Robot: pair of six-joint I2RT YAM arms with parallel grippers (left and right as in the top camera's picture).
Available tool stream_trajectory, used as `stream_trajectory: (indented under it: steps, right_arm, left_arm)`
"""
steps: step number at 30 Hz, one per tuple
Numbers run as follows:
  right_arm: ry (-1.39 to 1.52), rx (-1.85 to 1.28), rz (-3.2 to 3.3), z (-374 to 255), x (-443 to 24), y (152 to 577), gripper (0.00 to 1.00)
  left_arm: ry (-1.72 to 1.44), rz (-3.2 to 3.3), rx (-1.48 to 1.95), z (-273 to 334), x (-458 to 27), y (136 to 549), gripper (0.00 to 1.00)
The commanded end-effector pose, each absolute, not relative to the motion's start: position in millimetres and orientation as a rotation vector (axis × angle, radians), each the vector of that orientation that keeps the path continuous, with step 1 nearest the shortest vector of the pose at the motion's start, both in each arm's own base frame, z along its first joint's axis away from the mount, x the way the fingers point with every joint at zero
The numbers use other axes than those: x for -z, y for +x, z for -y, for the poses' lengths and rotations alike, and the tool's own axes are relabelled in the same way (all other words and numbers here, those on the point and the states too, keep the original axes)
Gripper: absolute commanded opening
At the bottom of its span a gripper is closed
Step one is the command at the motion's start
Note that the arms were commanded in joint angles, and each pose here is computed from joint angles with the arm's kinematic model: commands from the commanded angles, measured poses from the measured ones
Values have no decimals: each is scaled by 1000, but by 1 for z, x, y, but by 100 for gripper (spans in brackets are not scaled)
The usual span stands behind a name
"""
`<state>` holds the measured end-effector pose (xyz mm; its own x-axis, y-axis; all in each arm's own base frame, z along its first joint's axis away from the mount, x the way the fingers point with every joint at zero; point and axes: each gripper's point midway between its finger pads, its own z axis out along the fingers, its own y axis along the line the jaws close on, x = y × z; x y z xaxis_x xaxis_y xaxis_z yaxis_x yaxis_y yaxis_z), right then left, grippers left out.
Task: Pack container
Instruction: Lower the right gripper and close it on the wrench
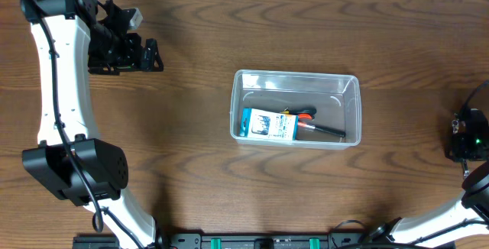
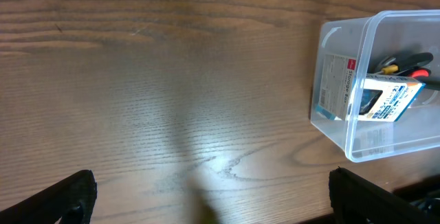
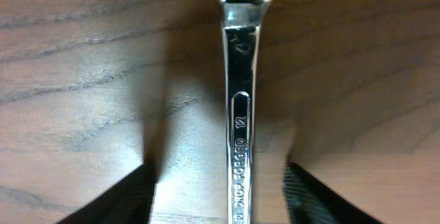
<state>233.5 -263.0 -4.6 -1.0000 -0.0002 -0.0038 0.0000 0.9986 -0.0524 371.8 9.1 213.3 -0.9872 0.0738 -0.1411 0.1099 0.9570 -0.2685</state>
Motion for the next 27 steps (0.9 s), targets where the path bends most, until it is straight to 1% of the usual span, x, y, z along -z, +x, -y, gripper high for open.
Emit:
stream_trajectory:
  steps: [1,7,13,15,18,24,27]
  right_arm:
    - [22,61,-3170,263,18,227,53]
    - [22,57,-3168,263,18,227,41]
    - [22,57,-3168,263,18,227,34]
    - [22,57,-3168,263,18,227,31]
    - [22,53,-3165,263,18,227,29]
    - [21,30,-3147,260,17,231,19]
    - [21,31,-3147,260,17,231,17]
  left_arm:
    - [147,-2990,410,-10,-211,371,98]
    - [147,-2990,410,-10,-211,371,98]
    - [147,-2990,410,-10,-211,371,98]
    - [148,-2990,410,-10,-211,371,98]
    - [147,-2990,410,-10,-211,371,98]
    - [147,-2990,410,-10,-211,371,98]
    - [147,-2990,410,-10,-211,371,98]
